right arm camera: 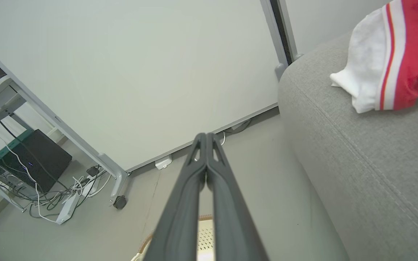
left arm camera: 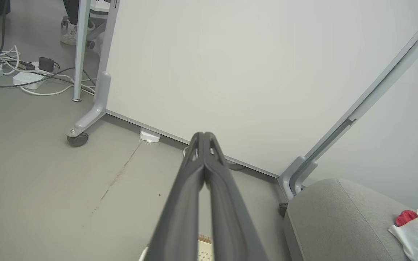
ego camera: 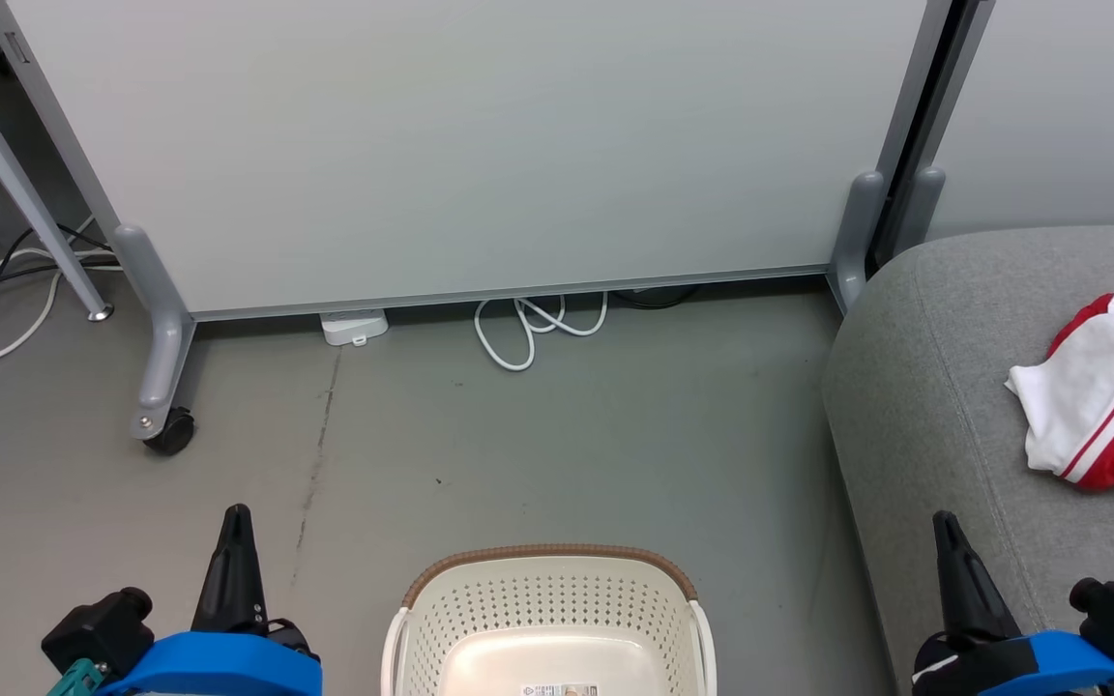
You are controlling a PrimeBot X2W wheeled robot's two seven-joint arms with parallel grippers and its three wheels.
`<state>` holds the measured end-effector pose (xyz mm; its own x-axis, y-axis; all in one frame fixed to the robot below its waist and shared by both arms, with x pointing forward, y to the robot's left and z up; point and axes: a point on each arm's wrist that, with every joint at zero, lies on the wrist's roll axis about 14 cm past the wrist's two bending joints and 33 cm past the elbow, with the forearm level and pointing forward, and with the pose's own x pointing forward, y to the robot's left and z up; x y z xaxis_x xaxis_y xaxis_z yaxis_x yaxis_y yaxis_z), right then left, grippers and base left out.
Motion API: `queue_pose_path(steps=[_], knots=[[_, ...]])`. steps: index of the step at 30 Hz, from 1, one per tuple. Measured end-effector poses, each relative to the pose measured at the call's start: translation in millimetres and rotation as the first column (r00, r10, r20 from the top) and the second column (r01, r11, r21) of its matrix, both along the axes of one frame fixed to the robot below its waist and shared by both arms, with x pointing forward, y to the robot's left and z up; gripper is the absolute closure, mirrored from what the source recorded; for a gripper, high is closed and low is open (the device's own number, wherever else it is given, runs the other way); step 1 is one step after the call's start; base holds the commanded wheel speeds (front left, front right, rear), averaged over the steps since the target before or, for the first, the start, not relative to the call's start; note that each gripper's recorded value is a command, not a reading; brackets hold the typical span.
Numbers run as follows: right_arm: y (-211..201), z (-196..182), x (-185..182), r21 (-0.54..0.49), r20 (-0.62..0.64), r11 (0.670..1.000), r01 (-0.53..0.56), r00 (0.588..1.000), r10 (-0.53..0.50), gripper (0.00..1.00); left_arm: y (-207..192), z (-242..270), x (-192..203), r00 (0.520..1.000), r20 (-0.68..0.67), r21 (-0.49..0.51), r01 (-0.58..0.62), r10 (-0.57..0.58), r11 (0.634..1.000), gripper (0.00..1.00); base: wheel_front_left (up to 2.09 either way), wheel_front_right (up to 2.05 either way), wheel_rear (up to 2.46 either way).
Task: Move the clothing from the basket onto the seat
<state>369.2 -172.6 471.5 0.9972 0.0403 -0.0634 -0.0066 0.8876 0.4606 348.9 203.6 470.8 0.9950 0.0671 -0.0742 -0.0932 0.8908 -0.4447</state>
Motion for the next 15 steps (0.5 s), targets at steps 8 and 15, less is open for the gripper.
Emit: queue_pose_path(steps=[8,15], knots=[[-4.4,1.9,2.8,0.124,-0.013,0.992,0.027,1.000,-0.026,1.00,1.4,3.3,5.2,1.000,0.005,-0.127,-0.015,0.016,0.992,1.00,0.00,0.00,0.00],[-7.9,3.0,4.4,0.222,-0.024,0.974,0.048,0.999,-0.044,1.00,3.1,2.3,6.5,1.000,-0.004,-0.228,-0.030,0.030,0.973,1.00,0.00,0.00,0.00]])
